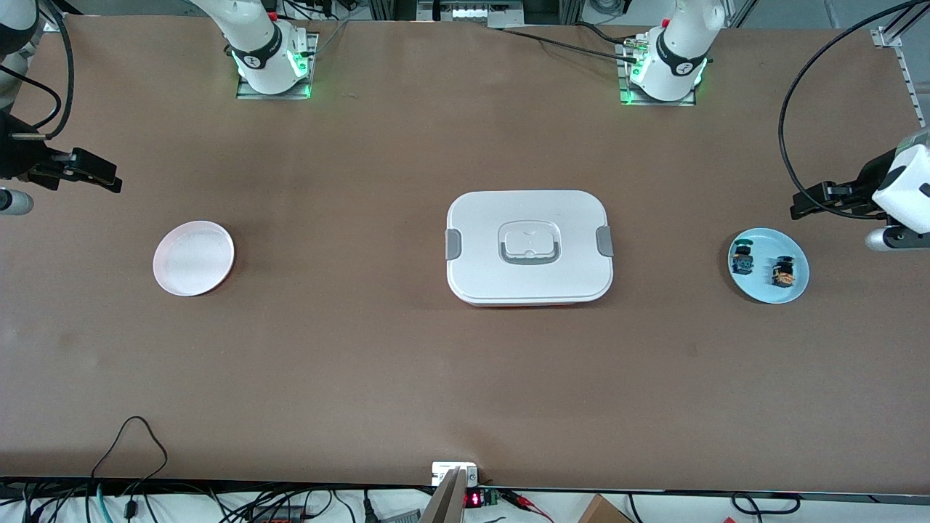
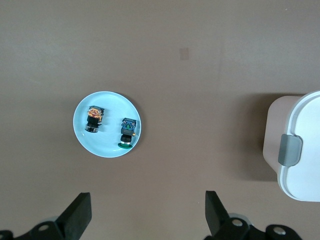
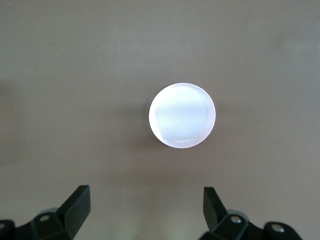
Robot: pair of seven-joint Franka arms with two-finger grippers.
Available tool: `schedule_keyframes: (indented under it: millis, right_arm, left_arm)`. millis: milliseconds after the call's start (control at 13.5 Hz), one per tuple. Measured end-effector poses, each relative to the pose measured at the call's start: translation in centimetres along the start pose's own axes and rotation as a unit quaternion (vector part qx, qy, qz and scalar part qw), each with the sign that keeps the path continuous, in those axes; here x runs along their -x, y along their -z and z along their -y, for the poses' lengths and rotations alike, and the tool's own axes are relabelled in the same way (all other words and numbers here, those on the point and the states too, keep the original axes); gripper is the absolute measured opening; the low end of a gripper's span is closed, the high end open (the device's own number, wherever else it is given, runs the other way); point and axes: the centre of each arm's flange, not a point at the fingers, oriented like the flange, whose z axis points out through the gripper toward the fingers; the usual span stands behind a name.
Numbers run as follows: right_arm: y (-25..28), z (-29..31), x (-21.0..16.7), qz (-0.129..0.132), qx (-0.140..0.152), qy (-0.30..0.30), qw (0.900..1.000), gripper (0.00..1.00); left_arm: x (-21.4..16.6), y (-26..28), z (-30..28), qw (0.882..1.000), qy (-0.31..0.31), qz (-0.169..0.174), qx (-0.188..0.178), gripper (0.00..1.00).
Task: Transfer orange switch to right arm and place
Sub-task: 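Move the left gripper toward the light-blue plate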
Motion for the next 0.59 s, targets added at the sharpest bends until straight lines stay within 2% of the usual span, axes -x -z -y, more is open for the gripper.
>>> schedule_keyframes:
  millis: [444,591]
  right_arm:
    - [0.00,0.02,0.00,0.000,0.000,0.000,1.000,1.00]
    - [0.00,0.02,0.01,0.000,0.000,0.000,1.000,1.00]
  left_arm:
    - [-0.50,-0.08,0.05,1.000,0.000,0.003,0.001,1.00]
    - [-0.83,-0.88,0.26,1.000,0.002,0.017,0.002,1.00]
